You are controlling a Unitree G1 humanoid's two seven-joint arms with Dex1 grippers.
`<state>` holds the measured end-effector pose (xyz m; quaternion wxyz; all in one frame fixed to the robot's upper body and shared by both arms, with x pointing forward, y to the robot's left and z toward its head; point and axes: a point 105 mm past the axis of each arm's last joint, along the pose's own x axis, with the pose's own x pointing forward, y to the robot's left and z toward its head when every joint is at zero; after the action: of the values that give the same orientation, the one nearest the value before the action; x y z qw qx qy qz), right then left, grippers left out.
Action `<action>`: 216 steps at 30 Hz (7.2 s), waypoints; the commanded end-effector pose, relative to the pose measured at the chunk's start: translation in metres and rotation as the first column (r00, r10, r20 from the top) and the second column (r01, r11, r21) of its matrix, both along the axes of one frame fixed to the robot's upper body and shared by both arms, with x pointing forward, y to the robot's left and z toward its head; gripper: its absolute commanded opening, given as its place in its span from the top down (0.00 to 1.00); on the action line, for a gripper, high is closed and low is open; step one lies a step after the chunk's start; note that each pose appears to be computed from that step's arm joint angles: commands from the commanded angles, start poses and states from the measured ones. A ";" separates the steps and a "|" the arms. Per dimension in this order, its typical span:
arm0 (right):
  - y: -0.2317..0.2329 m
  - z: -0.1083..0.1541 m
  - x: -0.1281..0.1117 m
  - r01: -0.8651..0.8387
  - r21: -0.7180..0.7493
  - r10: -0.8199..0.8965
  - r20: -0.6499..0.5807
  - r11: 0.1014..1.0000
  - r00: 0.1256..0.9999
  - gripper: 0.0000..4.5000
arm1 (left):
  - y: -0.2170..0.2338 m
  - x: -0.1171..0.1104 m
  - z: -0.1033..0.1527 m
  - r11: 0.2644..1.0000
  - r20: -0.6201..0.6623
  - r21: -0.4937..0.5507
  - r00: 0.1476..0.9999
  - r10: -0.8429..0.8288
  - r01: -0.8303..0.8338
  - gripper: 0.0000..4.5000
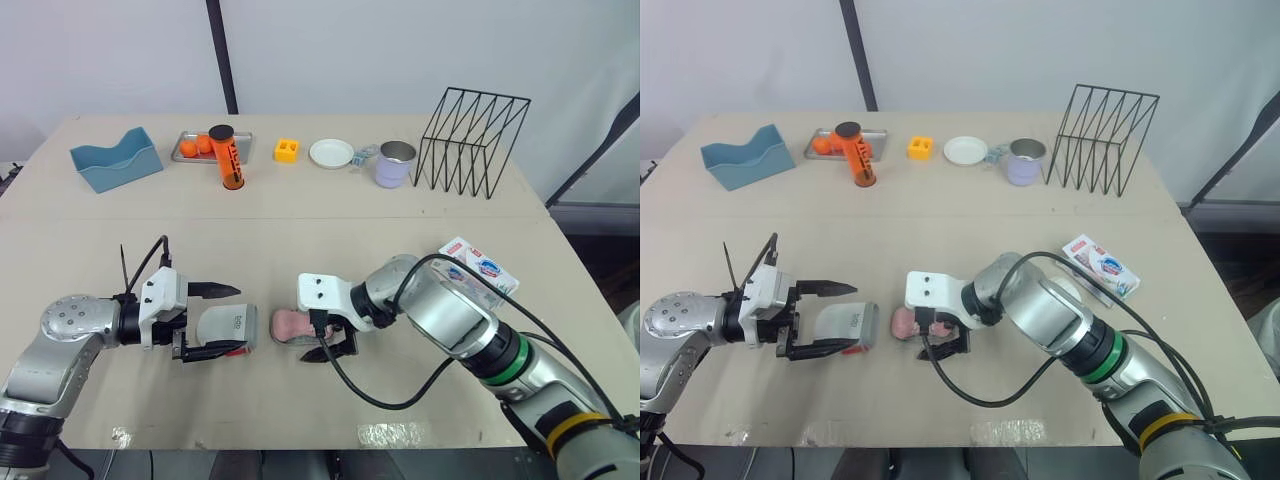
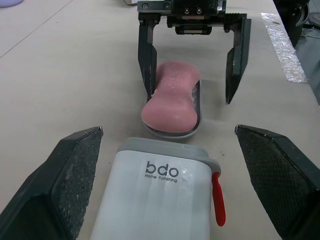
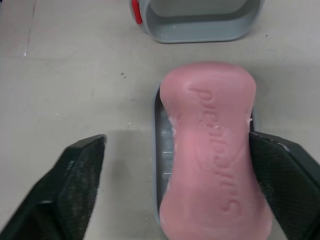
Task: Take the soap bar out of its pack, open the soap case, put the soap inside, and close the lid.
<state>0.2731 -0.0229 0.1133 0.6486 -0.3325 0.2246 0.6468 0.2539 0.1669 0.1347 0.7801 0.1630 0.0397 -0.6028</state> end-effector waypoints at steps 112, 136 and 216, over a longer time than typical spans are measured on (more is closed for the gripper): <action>-0.055 0.033 -0.005 -0.162 0.392 0.147 0.068 0.906 0.987 0.01 | 0.034 0.007 -0.039 0.968 0.009 0.245 0.999 -0.054 0.050 0.06; -0.039 0.027 -0.009 -0.074 0.303 0.058 0.061 0.950 0.996 0.00 | 0.035 0.010 -0.026 0.964 0.054 0.258 0.995 -0.085 0.068 0.23; -0.027 -0.016 0.016 0.089 0.100 -0.095 0.059 0.991 0.994 0.44 | 0.026 0.003 -0.026 0.967 0.041 0.240 0.995 -0.095 0.082 0.23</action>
<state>0.2867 -0.0466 0.0978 0.6974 -0.3088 0.1832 0.6202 0.2562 0.1922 0.1002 0.7281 0.2619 0.0940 -0.6265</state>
